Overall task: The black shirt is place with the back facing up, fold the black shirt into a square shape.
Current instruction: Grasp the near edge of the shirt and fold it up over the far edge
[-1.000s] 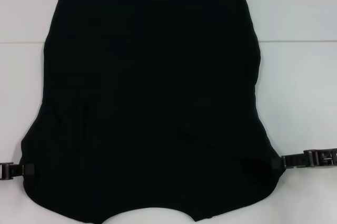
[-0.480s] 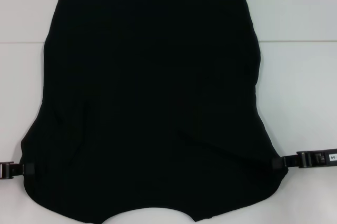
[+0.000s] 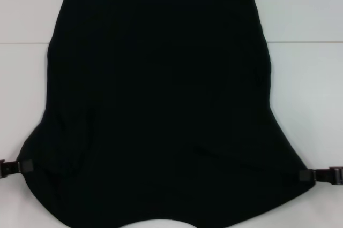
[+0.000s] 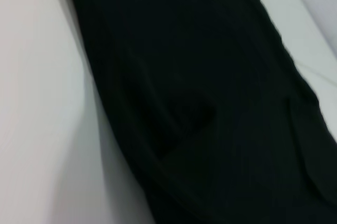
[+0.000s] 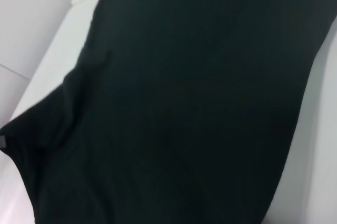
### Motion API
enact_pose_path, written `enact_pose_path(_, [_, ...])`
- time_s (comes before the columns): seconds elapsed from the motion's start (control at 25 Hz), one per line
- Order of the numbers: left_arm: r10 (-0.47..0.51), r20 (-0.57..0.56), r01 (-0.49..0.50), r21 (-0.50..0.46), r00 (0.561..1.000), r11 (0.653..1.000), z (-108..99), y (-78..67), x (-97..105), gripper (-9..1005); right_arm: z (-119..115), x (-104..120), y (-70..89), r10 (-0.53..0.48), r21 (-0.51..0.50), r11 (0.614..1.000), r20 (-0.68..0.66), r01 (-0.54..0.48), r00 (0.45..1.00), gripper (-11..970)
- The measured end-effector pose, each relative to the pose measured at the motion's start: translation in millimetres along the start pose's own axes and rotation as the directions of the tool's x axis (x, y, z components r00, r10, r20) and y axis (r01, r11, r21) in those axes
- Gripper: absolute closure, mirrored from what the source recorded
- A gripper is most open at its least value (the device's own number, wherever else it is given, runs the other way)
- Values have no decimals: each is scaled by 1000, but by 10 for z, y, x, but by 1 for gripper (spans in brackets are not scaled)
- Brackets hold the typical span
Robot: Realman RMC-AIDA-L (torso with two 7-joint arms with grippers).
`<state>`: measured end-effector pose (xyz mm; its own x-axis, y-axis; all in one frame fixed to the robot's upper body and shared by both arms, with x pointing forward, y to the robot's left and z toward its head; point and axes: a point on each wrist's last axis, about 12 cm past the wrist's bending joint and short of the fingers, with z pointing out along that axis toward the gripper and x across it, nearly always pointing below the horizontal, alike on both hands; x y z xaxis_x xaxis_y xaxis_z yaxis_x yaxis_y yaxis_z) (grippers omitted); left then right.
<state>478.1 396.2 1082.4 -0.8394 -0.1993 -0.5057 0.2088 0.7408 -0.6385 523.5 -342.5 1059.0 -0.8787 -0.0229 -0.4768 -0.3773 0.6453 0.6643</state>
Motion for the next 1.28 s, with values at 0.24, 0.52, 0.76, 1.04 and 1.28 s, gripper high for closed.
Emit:
enact_pose_path(0.24, [-49, 35, 48, 29, 998, 998, -157, 37, 164, 966, -278, 240, -77, -18, -18, 1000, 48, 19, 999, 927])
enact_pose_path(0.52, [-53, 0, 53, 115, 999, 992, -209, -37, 359, 966, -495, 463, -114, -22, -30, 999, 80, 24, 997, 926])
enact_pose_path(0.76, [-64, -31, 68, 177, 997, 982, -254, -96, 531, 965, -566, 622, -107, -25, -47, 999, 63, 28, 998, 927])
enact_pose_path(1.04, [-83, -19, 85, 218, 996, 972, -239, -131, 631, 965, -636, 668, -105, -24, -53, 998, 74, 28, 997, 926])
enact_pose_path(1.28, [-30, 45, 16, 283, 999, 959, -58, -194, 295, 965, -538, 325, -49, -95, -71, 992, 111, 103, 989, 927])
